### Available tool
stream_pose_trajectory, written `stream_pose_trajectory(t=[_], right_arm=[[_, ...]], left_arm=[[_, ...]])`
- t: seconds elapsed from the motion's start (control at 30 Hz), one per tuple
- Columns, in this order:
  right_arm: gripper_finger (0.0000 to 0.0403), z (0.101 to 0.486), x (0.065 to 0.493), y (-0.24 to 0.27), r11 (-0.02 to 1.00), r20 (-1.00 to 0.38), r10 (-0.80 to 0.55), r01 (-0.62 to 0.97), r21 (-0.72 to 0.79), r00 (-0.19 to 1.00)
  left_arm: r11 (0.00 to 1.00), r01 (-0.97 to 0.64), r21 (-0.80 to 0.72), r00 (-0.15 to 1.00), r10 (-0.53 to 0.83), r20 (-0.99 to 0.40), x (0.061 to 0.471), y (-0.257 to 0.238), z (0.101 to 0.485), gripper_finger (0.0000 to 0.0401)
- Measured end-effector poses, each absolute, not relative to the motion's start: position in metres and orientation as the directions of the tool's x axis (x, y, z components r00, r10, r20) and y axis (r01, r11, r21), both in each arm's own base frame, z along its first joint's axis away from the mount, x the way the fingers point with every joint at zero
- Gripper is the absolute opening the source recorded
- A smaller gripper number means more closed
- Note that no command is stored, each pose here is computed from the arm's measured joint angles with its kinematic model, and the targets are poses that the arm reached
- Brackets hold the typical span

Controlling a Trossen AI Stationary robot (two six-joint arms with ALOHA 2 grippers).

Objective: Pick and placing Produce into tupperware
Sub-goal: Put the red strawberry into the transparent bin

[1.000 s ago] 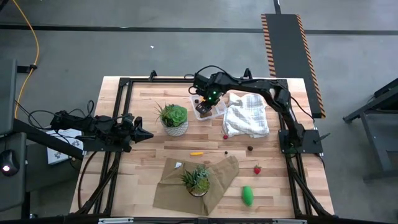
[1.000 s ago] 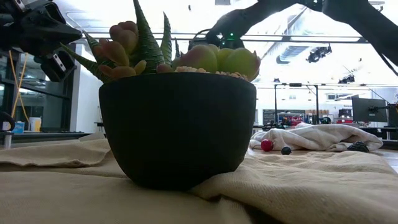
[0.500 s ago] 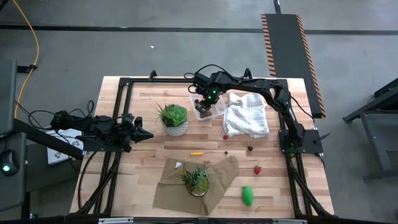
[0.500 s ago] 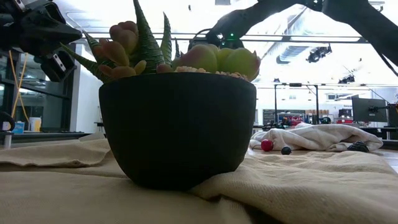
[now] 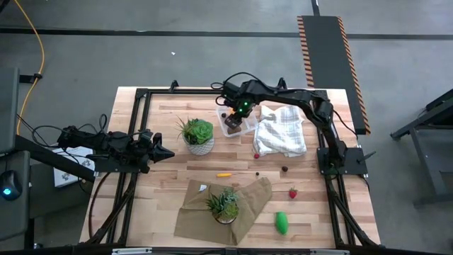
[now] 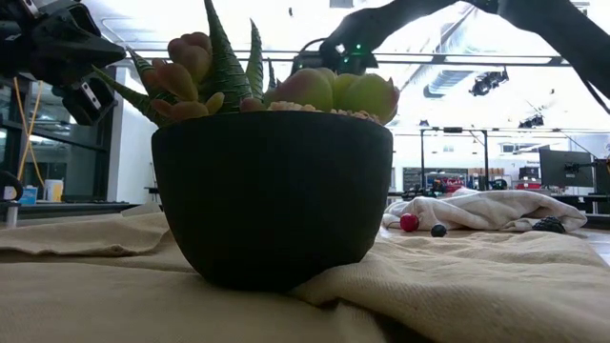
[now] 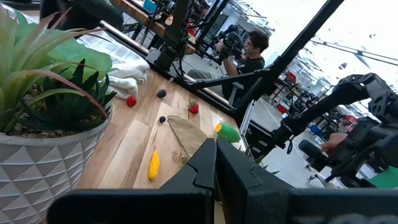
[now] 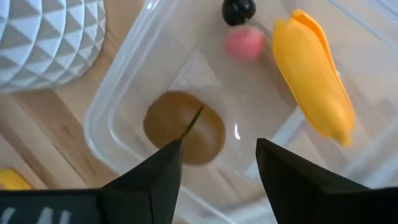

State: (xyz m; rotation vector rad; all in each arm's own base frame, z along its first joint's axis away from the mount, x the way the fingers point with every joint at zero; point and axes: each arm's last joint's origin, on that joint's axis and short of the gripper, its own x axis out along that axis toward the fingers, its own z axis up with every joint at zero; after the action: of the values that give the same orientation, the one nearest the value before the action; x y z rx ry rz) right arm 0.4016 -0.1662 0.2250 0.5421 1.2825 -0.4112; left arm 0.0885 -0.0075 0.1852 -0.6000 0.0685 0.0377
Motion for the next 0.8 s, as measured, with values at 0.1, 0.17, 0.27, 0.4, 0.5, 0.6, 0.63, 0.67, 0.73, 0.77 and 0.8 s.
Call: stream_pose_trajectory(t=[0.1, 0.17, 0.27, 0.4, 0.5, 0.6, 0.63, 0.67, 0.73, 0.77, 0.8], right_arm=[[0.0197, 0.234, 0.396, -0.165, 0.816, -0.975, -0.014, 0.566, 0.118, 0.223], [0.0197, 0.244, 0.391, -0.163, 0.817, -0.974, -0.023, 0.565, 0.112, 0.227], [0.0197, 0.261, 0.385, -0.16, 0.819, -0.965, -0.041, 0.562, 0.116, 0.259], [0.0197, 0.287, 0.374, -0.156, 0.821, -0.946, -0.068, 0.557, 0.127, 0.316], [0.0197, 0.307, 0.364, -0.152, 0.819, -0.928, -0.092, 0.558, 0.137, 0.362], [0.0197, 0.328, 0.353, -0.147, 0.82, -0.906, -0.124, 0.556, 0.136, 0.404], [0.0197, 0.336, 0.349, -0.146, 0.82, -0.897, -0.138, 0.556, 0.134, 0.419], [0.0197, 0.343, 0.344, -0.144, 0.821, -0.889, -0.147, 0.554, 0.135, 0.434], [0.0197, 0.358, 0.334, -0.14, 0.823, -0.869, -0.166, 0.551, 0.139, 0.467], [0.0197, 0.366, 0.328, -0.137, 0.827, -0.858, -0.174, 0.545, 0.139, 0.483], [0.0197, 0.374, 0.322, -0.135, 0.83, -0.847, -0.181, 0.54, 0.14, 0.499]], left_arm=[[0.825, -0.056, -0.563, 0.997, 0.016, -0.076, 0.089, -0.007, 0.185, 0.0001], [0.825, -0.056, -0.563, 0.997, 0.016, -0.075, 0.089, -0.007, 0.185, 0.0001], [0.825, -0.056, -0.563, 0.997, 0.016, -0.075, 0.089, -0.007, 0.185, 0.0001], [0.825, -0.056, -0.563, 0.997, 0.016, -0.075, 0.089, -0.007, 0.185, 0.0001], [0.825, -0.056, -0.563, 0.997, 0.016, -0.075, 0.089, -0.007, 0.185, 0.0001], [0.825, -0.055, -0.562, 0.997, 0.016, -0.075, 0.089, -0.007, 0.185, 0.0001], [0.825, -0.056, -0.562, 0.997, 0.016, -0.075, 0.089, -0.007, 0.185, 0.0001], [0.825, -0.056, -0.562, 0.997, 0.016, -0.075, 0.089, -0.007, 0.185, 0.0001], [0.825, -0.056, -0.562, 0.997, 0.016, -0.075, 0.089, -0.007, 0.185, 0.0001], [0.825, -0.055, -0.562, 0.997, 0.016, -0.075, 0.089, -0.007, 0.185, 0.0001], [0.825, -0.056, -0.562, 0.997, 0.016, -0.075, 0.089, -0.007, 0.185, 0.0001]])
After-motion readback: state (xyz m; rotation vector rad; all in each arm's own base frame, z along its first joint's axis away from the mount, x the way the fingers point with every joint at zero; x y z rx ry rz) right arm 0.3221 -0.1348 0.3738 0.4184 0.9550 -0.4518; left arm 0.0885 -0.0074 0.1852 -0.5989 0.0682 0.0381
